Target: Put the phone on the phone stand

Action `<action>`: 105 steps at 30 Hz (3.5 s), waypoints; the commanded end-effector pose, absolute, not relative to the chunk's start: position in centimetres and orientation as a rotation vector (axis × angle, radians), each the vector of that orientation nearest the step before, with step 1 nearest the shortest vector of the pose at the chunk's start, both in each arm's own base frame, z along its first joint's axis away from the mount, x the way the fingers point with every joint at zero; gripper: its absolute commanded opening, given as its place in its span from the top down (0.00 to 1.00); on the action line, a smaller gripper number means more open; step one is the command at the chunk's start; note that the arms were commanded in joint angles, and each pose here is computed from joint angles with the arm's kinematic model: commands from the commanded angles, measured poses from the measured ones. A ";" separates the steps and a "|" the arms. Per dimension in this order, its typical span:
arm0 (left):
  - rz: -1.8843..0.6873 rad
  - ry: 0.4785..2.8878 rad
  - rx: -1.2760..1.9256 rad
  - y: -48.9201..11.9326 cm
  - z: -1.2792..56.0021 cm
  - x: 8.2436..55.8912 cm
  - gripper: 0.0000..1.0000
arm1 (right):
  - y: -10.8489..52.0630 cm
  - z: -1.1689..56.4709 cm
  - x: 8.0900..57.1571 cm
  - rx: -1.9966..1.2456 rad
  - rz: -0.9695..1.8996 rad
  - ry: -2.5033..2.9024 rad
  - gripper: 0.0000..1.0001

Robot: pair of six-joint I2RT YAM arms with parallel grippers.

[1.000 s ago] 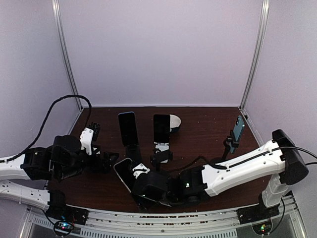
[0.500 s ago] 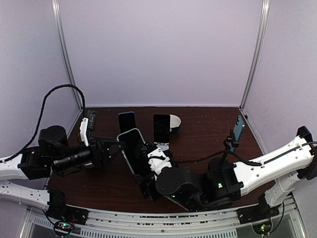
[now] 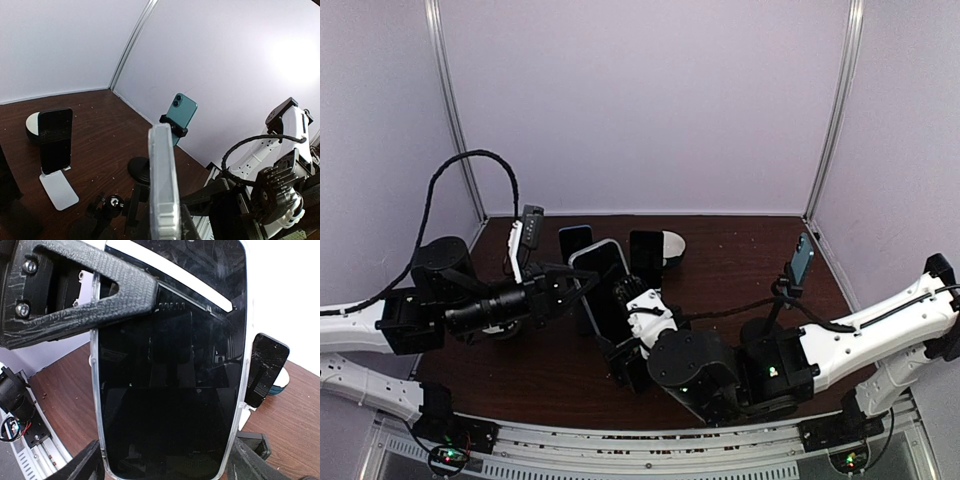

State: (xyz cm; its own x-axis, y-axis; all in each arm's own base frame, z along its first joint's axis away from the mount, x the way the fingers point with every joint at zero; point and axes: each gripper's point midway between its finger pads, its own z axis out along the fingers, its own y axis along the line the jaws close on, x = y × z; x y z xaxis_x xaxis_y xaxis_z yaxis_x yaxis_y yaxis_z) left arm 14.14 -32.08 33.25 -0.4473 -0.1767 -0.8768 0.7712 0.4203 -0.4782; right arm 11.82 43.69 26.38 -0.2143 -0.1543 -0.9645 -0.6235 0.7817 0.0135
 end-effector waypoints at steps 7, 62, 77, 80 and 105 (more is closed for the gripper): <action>-1.234 1.460 0.688 -33.5 36.7 12.7 1.00 | 40.6 30.1 11.7 -0.576 0.520 1.725 0.01; -0.904 1.714 0.752 -36.2 28.9 17.6 1.00 | 34.9 21.4 19.8 -0.499 0.507 1.990 1.00; -0.660 2.029 0.845 -33.4 24.6 16.3 1.00 | 30.8 21.7 21.9 -0.314 0.308 2.044 1.00; -0.684 2.040 0.882 -34.2 24.2 15.5 1.00 | 30.7 22.1 22.0 -0.305 0.299 2.035 1.00; -0.599 2.082 1.130 -35.1 22.7 13.7 1.00 | 29.0 21.7 24.7 -0.237 0.239 2.059 1.00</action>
State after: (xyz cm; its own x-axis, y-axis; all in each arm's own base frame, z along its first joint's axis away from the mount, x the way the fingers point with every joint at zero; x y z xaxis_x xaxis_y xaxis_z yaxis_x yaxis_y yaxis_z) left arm 16.57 -38.52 32.09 -0.3284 0.1736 -0.9284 0.8133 0.5517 -0.1846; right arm 20.38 34.06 20.81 -0.5214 -0.1504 -0.8399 -0.4922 0.8571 0.1521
